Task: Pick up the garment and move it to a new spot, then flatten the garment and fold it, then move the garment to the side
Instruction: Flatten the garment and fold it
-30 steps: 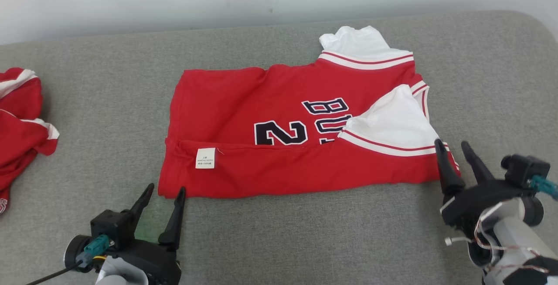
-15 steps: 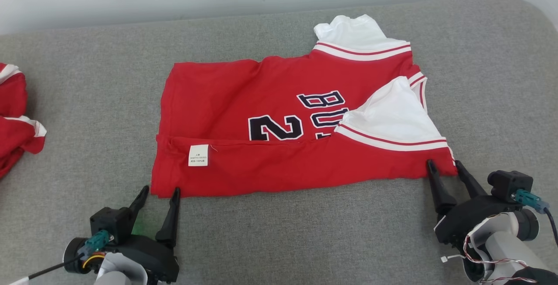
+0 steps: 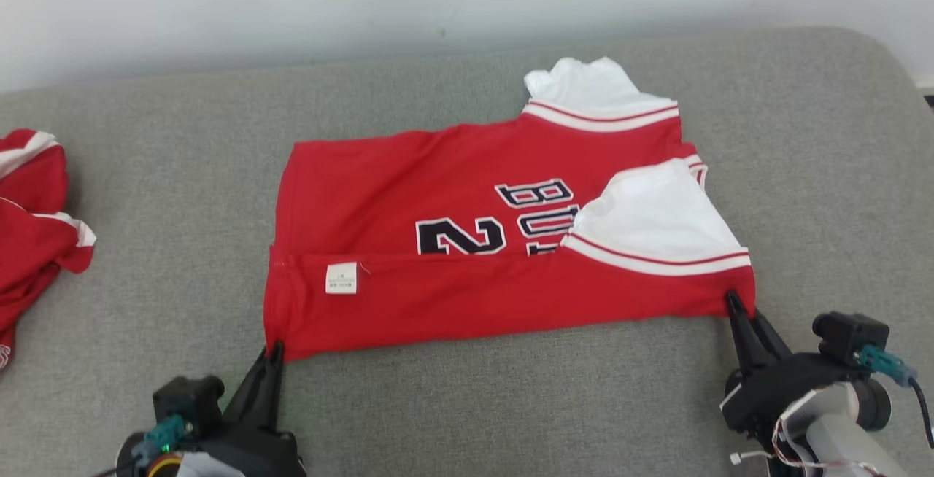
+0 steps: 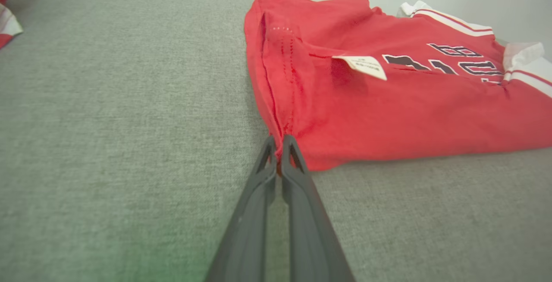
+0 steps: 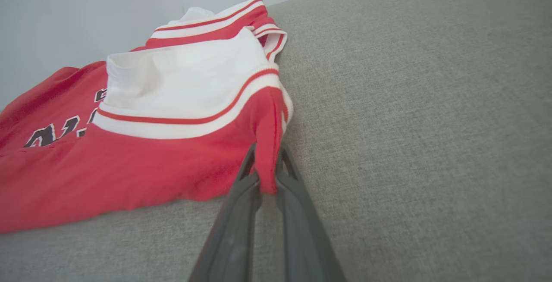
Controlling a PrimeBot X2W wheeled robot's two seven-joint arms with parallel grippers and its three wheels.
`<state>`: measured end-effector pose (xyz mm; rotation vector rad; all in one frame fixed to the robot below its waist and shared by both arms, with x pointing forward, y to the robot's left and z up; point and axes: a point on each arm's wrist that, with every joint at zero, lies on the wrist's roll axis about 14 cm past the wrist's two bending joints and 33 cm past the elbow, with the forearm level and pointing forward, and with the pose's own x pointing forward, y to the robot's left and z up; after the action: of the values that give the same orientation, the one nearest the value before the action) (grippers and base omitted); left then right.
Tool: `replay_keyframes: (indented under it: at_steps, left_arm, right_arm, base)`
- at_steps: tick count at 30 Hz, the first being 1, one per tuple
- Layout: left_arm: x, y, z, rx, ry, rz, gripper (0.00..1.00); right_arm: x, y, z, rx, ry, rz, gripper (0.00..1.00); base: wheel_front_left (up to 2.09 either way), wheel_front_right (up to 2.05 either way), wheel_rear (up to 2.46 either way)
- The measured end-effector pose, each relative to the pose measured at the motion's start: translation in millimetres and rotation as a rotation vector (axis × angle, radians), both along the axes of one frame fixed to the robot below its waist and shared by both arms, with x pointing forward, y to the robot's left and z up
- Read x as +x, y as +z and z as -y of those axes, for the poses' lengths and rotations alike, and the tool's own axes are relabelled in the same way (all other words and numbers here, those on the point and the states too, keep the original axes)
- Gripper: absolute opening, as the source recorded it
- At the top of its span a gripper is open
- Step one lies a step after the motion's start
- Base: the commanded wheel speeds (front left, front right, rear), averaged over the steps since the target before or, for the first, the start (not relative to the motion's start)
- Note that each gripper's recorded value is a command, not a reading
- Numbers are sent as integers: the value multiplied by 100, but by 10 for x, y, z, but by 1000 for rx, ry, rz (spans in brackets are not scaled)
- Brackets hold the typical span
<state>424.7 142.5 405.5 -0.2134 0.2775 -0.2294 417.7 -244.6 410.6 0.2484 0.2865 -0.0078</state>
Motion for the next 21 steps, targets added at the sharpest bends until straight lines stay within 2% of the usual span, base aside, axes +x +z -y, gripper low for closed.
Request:
replay_keyframes:
  at_steps: [7,14,21]
  left_arm:
    - [-336,73,20,-39,16,21,0]
    - [-640,28,37,-40,26,7,0]
    - [-807,-79,35,-40,40,-32,0]
  right_arm:
    - [-371,66,73,39,-36,34,0]
    - [-884,-69,159,75,-90,-17,0]
    - [-1122,-104,81,102,-114,-55,0]
  base:
    - [0,0,0]
    - [0,0,0]
    - [0,0,0]
